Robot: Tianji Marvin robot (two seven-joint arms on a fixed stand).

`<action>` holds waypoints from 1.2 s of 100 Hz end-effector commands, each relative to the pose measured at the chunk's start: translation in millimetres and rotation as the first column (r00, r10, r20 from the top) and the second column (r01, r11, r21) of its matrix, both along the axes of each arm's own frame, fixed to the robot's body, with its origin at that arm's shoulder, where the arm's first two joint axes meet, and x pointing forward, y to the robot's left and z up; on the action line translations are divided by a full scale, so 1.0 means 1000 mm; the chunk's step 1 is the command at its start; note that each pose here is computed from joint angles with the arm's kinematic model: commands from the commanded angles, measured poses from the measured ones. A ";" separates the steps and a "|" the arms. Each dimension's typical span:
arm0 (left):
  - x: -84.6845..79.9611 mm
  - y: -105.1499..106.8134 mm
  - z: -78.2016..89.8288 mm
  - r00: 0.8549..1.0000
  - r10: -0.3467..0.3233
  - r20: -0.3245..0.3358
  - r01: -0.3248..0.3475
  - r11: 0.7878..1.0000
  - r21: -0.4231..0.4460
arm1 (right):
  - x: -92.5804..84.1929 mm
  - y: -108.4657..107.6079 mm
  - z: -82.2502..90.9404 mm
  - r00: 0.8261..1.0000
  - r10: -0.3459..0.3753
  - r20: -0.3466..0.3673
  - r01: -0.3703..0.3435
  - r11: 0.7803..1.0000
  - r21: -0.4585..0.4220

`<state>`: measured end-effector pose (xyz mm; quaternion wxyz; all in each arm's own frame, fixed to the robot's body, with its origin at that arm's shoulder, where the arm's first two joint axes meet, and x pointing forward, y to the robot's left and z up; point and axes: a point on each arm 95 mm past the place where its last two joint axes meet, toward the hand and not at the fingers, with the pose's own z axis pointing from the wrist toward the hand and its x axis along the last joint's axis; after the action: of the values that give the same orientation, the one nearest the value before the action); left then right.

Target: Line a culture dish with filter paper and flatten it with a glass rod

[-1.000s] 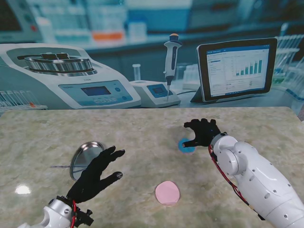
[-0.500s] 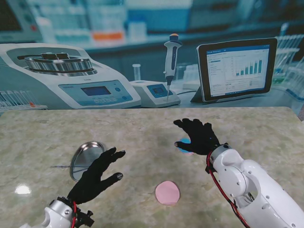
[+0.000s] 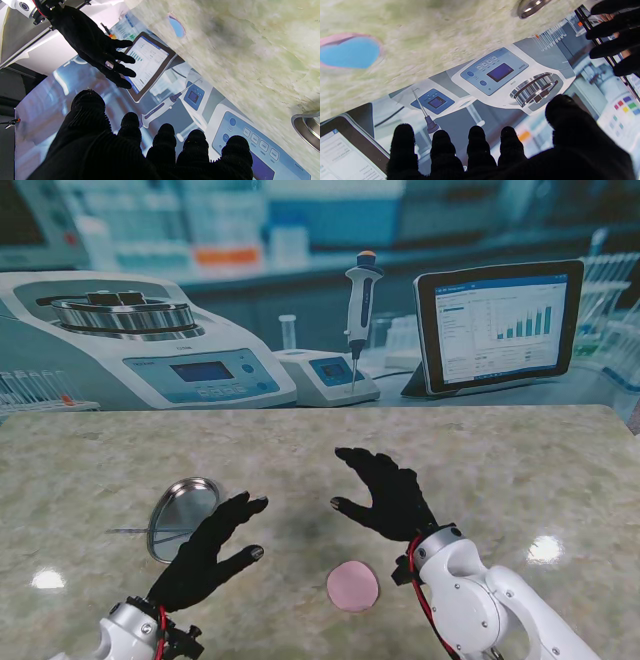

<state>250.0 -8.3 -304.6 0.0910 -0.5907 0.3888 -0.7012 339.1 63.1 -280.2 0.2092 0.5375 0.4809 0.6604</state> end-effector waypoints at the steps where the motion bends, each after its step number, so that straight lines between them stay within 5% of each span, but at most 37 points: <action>1: -0.002 -0.002 0.000 1.000 0.002 -0.005 -0.002 1.000 -0.009 | -0.010 0.009 -0.010 1.000 0.010 -0.027 -0.010 1.000 0.023; 51: 0.000 -0.009 -0.001 1.000 0.020 -0.004 -0.020 0.999 -0.032 | -0.038 0.019 -0.046 0.987 0.073 -0.140 -0.043 0.977 0.210; 120: 0.005 -0.002 0.001 0.996 0.090 -0.007 -0.090 0.995 -0.051 | -0.046 0.016 -0.062 0.985 0.076 -0.155 -0.043 0.978 0.205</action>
<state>253.7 -13.3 -306.1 0.1018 -0.6097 0.3450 -0.7064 296.4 77.7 -339.8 0.0974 0.5901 0.4443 0.6670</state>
